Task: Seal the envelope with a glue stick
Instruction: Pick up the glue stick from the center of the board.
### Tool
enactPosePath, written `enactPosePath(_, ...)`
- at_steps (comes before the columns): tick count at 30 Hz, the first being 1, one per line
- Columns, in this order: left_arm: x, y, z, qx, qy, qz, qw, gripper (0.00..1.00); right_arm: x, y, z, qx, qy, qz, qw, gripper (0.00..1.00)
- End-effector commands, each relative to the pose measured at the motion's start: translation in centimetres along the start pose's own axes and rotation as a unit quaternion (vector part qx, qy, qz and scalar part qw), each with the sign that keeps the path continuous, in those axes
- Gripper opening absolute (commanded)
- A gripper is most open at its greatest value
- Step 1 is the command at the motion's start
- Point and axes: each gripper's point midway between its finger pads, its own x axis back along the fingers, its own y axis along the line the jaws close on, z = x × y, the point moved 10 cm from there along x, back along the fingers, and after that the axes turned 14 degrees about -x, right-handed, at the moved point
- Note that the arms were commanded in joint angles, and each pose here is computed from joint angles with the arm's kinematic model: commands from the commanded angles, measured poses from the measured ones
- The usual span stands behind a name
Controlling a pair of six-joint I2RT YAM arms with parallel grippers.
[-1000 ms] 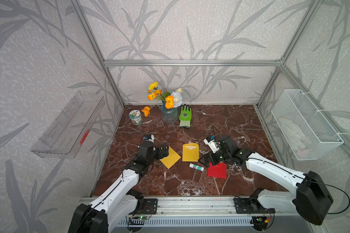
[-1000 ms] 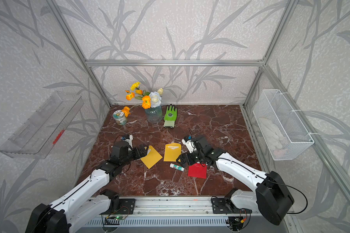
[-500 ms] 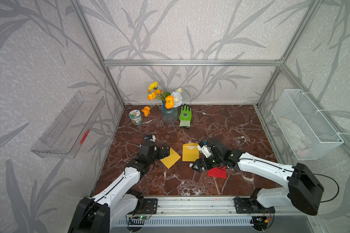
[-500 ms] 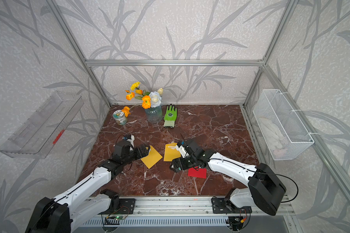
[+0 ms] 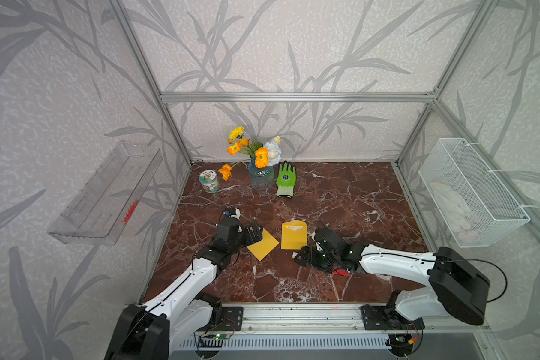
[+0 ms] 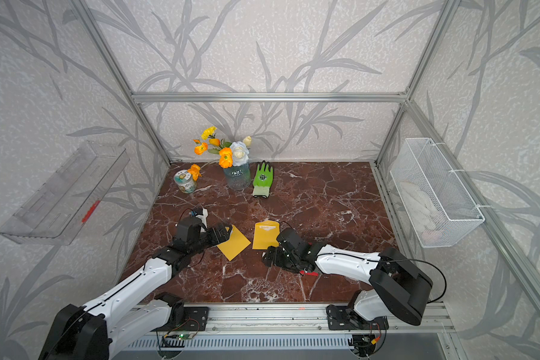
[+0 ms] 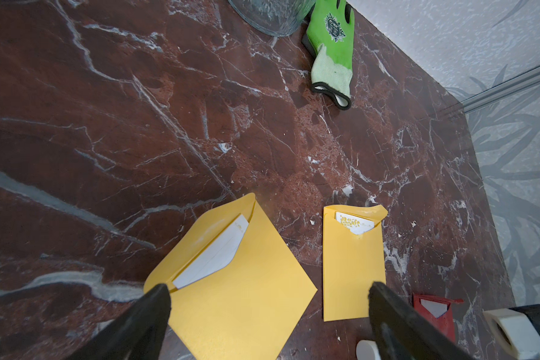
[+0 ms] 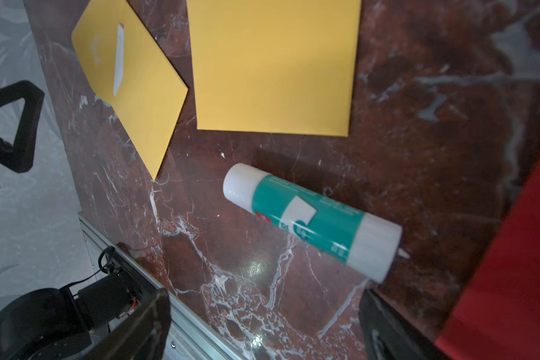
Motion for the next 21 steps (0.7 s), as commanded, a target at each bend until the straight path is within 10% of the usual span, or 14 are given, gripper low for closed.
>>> enactPosePath(1,0.1,0.0,-0.1,0.005,-0.008,-0.001,1.0,0.99,1.0,1.3,-0.2,-0.09,-0.067,0.02,0.993,0.94)
enactPosePath(21,1.0,0.4,0.9,0.009,-0.023,-0.002,1.0,1.0,-1.3,3.1,0.0,-0.324,-0.116,0.149,0.927,0.87)
